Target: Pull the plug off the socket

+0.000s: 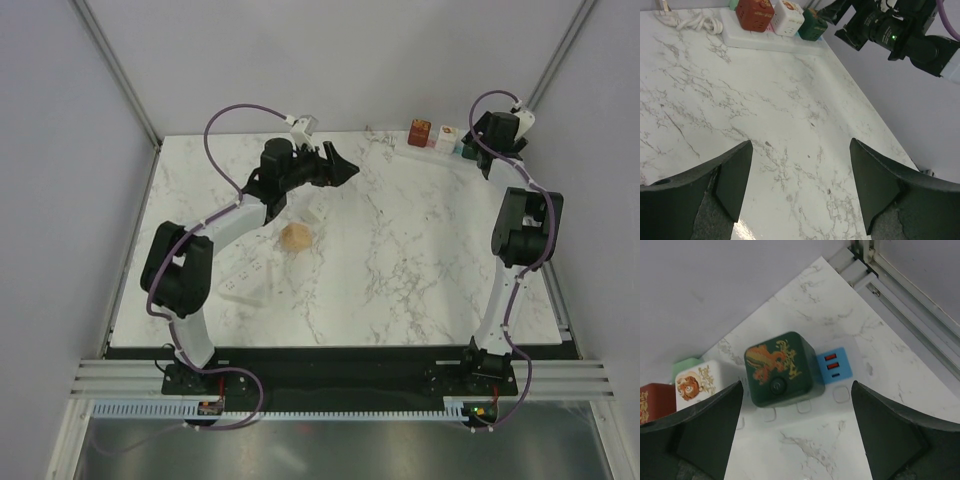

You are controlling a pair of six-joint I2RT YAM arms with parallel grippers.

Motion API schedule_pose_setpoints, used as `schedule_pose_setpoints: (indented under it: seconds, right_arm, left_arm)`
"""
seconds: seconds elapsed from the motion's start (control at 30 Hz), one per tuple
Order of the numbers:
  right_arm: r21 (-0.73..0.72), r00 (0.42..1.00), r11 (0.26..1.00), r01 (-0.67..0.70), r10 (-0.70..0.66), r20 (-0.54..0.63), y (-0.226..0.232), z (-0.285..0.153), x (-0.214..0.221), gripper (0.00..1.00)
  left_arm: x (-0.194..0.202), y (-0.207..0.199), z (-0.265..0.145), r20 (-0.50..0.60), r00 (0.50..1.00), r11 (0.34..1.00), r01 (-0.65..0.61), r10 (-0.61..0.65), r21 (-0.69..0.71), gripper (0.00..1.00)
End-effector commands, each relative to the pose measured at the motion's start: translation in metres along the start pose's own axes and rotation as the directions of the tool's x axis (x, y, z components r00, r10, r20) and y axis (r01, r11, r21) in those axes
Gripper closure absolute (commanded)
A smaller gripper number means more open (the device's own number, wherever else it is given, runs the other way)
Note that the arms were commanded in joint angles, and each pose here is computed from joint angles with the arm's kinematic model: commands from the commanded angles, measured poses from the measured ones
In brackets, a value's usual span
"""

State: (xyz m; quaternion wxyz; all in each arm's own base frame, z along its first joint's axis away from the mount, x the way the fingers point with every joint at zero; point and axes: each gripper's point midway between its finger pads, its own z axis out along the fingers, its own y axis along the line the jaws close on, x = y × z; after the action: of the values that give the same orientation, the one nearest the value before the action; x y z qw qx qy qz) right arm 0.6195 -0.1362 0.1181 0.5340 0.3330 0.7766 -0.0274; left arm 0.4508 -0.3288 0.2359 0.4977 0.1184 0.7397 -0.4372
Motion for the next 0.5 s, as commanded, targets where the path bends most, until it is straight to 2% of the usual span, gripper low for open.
schedule_pose_setpoints:
  seconds: [0.0, 0.27, 0.47]
  right_arm:
    - [-0.064, 0.993, 0.996, 0.06, -0.054, 0.101, 0.023, 0.014, -0.031, 0.04]
    - [-0.069, 0.993, 0.993, 0.094, -0.089, 0.075, 0.021, 0.04, -0.012, 0.13]
    - [-0.138, 0.994, 0.985, 0.108, -0.105, 0.031, 0.032, 0.047, 0.003, 0.19]
  left_arm:
    - [-0.003, 0.0, 0.003, 0.024, 0.996, 0.996, -0.081, 0.081, 0.031, 0.15]
    - [0.003, 0.002, 0.008, 0.006, 0.997, 0.996, -0.079, 0.079, 0.05, 0.16]
    - [0.0, 0.0, 0.006, 0.013, 0.995, 0.994, -0.097, 0.097, 0.049, 0.16]
